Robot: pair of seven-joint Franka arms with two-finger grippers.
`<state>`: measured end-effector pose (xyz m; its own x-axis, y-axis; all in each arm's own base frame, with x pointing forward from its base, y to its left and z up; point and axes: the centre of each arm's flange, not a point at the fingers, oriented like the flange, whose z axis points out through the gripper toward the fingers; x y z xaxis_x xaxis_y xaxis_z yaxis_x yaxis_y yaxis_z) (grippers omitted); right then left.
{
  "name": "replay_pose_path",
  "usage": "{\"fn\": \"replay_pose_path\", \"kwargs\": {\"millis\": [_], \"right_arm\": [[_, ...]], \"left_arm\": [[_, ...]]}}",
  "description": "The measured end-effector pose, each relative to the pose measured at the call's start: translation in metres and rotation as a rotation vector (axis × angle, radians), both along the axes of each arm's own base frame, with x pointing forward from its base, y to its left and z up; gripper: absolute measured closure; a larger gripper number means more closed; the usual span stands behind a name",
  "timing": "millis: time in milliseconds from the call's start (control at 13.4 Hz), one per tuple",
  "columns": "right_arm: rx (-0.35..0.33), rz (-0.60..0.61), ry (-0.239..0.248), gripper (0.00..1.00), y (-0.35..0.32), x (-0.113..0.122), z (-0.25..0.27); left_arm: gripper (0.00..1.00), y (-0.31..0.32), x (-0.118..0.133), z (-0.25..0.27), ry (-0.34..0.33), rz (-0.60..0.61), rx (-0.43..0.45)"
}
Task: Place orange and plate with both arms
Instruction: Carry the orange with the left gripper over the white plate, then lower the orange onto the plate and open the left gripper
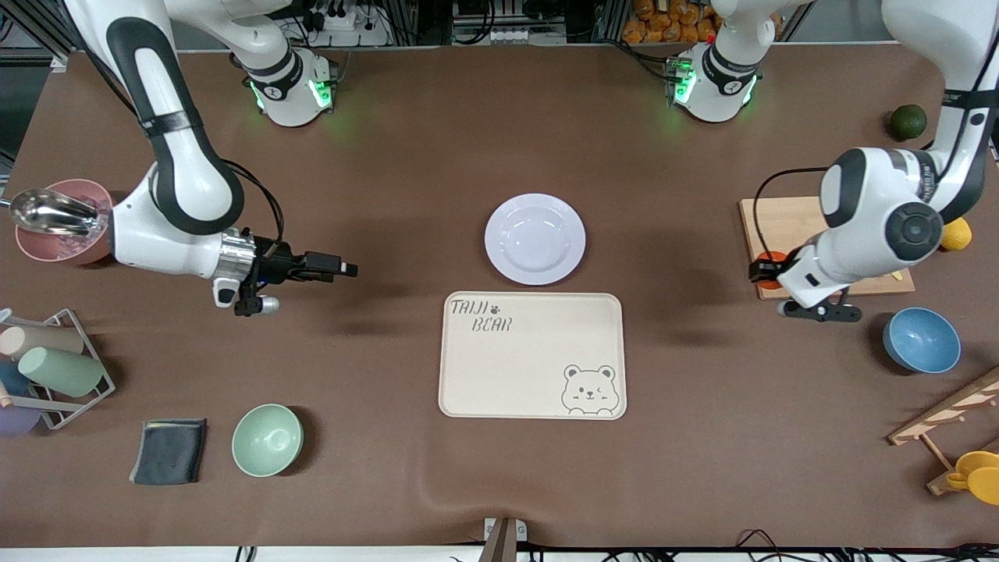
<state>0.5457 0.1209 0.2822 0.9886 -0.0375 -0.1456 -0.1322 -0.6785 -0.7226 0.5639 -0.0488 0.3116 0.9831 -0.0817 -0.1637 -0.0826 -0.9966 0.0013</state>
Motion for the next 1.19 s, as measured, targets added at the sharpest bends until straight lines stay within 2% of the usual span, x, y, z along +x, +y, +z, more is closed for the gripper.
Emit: {"fn": "replay_pose_path", "kwargs": {"millis": [149, 447, 893, 1191], "right_arm": [[0.053, -0.005, -0.003, 0.00, 0.002, -0.005, -0.019], [0.134, -0.007, 0.051, 0.00, 0.018, -0.015, -0.039], [0.192, -0.002, 0.118, 0.00, 0.069, -0.033, -0.066], [0.252, -0.007, 0.095, 0.00, 0.092, -0.043, -0.086]], "left_arm": [[0.33, -0.048, -0.004, 0.008, -0.004, 0.036, -0.001], [0.33, -0.155, -0.019, 0.023, -0.011, 0.124, -0.016], [0.33, -0.300, -0.062, 0.001, 0.048, 0.194, -0.022], [0.33, -0.382, -0.088, -0.019, 0.090, 0.230, -0.034]]}}
